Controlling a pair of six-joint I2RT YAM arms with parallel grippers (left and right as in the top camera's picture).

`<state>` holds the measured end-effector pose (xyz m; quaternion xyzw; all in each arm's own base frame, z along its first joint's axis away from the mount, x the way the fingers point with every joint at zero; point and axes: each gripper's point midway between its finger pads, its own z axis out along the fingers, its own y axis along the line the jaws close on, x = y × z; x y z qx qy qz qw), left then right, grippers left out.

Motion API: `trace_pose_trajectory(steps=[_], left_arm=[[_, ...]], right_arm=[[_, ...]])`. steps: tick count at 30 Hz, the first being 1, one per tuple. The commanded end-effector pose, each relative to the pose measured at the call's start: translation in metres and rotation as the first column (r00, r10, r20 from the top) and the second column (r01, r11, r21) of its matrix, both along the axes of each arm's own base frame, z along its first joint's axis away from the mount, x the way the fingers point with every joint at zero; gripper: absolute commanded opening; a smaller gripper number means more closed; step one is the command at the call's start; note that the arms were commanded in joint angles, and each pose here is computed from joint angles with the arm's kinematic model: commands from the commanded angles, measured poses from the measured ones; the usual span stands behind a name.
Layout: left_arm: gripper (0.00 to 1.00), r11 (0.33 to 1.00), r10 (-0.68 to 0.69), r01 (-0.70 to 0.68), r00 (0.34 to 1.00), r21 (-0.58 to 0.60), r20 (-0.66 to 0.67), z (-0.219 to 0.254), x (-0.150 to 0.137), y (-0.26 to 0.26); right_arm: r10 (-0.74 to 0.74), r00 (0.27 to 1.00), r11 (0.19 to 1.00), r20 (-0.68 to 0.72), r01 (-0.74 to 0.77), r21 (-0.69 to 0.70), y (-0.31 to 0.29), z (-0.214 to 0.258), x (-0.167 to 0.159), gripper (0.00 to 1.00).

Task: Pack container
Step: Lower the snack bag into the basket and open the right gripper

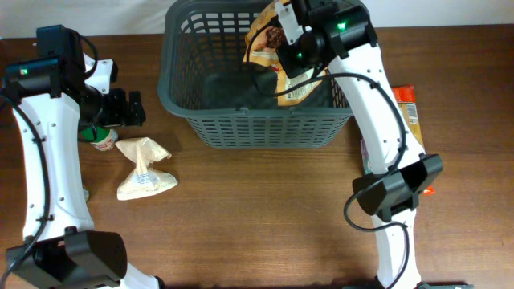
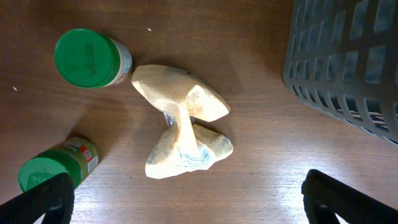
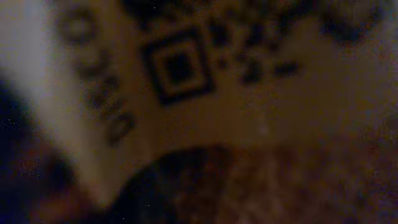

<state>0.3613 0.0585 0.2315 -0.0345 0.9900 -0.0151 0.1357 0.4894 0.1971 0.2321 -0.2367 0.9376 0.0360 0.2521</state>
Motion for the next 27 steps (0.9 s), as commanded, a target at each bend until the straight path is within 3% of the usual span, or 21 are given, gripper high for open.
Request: trace_pose_trajectory(steps=[1,15,16,17,20,21,24,26,27], left_arm=[[0.99,1.0,0.001,-0.001,1.0,-0.008,0.006,0.001,0.001,0.001],[0.99,1.0,0.001,-0.001,1.0,-0.008,0.006,0.001,0.001,0.001],[0.99,1.0,0.001,-0.001,1.0,-0.008,0.006,0.001,0.001,0.001],[0.99,1.0,0.001,-0.001,1.0,-0.008,0.006,0.001,0.001,0.001],[0.99,1.0,0.001,-0.001,1.0,-0.008,0.006,0.001,0.001,0.001],[0.99,1.0,0.001,-0.001,1.0,-0.008,0.006,0.001,0.001,0.001],[0.99,1.0,0.001,-0.001,1.0,-0.008,0.006,0.001,0.001,0.001],[0.99,1.0,0.001,-0.001,1.0,-0.008,0.006,0.001,0.001,0.001],[0.99,1.0,0.001,-0.001,1.0,-0.008,0.006,0.001,0.001,0.001]], right_arm=[[-0.018,0.993,0.999,-0.114,0.012,-0.051,-0.002,-0.039,-0.007,0.04],[-0.037,0.991,0.998,-0.126,0.031,-0.05,-0.001,-0.041,-0.009,0.04],[-0.038,0.992,0.998,-0.124,0.032,-0.051,-0.001,-0.041,-0.009,0.15],[-0.042,0.992,0.998,-0.117,0.035,-0.056,-0.002,-0.04,-0.008,0.33],[-0.076,0.996,0.992,-0.036,0.072,-0.104,-0.016,-0.015,-0.005,0.4],[-0.08,0.997,0.992,-0.006,0.079,-0.097,-0.018,-0.002,-0.005,0.47],[-0.086,0.99,0.995,0.111,0.091,-0.039,-0.021,0.051,-0.01,0.56],[-0.096,0.973,0.995,0.212,0.095,0.012,-0.026,0.098,-0.018,0.7],[-0.104,0.959,0.995,0.264,0.097,0.039,-0.03,0.122,-0.023,0.84]])
